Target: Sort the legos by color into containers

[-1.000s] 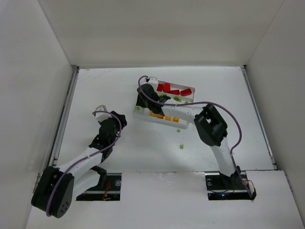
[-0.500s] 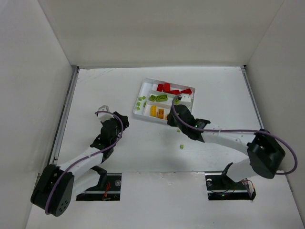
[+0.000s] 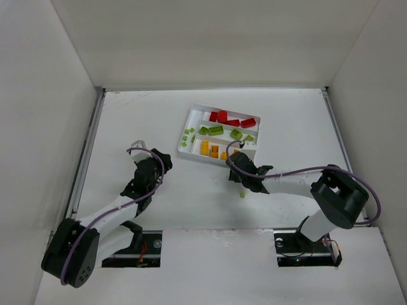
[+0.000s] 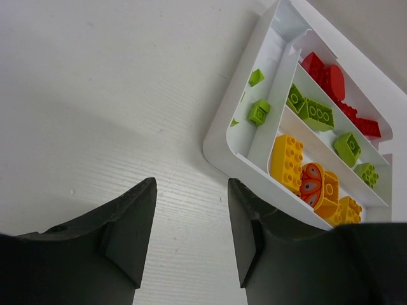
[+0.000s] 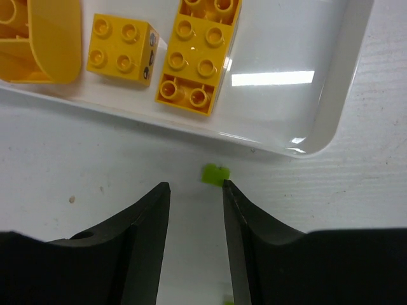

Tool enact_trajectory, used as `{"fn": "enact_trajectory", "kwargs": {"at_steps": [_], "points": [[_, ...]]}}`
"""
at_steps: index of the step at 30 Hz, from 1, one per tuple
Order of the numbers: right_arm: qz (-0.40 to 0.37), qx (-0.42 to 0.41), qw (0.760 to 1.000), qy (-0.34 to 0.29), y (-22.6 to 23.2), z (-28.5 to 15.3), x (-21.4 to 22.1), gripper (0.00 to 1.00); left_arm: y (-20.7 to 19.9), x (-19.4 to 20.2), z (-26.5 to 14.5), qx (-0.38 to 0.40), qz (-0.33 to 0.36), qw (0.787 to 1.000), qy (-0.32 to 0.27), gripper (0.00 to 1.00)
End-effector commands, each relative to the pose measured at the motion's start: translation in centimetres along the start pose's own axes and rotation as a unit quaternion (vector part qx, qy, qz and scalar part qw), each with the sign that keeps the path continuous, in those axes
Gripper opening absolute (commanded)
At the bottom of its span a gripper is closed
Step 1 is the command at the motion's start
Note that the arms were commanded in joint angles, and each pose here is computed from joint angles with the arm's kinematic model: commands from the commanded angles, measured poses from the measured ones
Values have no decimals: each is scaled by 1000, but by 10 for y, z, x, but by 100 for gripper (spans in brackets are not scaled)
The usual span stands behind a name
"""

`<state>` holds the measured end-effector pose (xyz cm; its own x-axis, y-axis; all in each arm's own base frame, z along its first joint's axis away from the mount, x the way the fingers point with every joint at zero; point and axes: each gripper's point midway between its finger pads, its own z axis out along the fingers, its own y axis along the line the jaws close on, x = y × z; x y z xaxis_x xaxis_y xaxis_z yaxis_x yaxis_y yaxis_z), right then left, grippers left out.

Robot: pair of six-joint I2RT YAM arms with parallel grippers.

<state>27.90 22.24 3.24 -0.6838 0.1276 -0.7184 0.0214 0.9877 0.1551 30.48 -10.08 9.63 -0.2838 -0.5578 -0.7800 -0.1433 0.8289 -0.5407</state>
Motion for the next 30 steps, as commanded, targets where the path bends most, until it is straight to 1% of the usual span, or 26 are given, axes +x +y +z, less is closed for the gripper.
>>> {"fn": "enact_trajectory", "kwargs": {"at_steps": [1, 8, 10, 15, 17, 22, 25, 30], "points": [[20, 10, 999, -24, 7, 5, -23, 43, -12, -13, 3, 18, -15, 999, -22, 46], [14, 34, 999, -13, 0, 10, -15, 39, -12, -15, 2, 19, -16, 999, -24, 46], [19, 43, 999, -20, -5, 8, -17, 38, -14, -16, 1, 25, -18, 999, -27, 47], [12, 36, 999, -38, -1, 0, -29, 39, -34, -33, -16, 87, -35, 993, -72, 49], [11, 33, 999, -39, 1, 0, -31, 40, -34, -37, -20, 91, -38, 992, -83, 49], [7, 39, 999, -32, -1, 6, -27, 42, -25, -32, -12, 64, -33, 995, -66, 49], [7, 45, 999, -29, -3, 11, -26, 42, -25, -28, -10, 63, -31, 996, -58, 50], [7, 36, 999, -40, 2, 16, -32, 40, -27, -27, -10, 65, -30, 996, -57, 50]]}}
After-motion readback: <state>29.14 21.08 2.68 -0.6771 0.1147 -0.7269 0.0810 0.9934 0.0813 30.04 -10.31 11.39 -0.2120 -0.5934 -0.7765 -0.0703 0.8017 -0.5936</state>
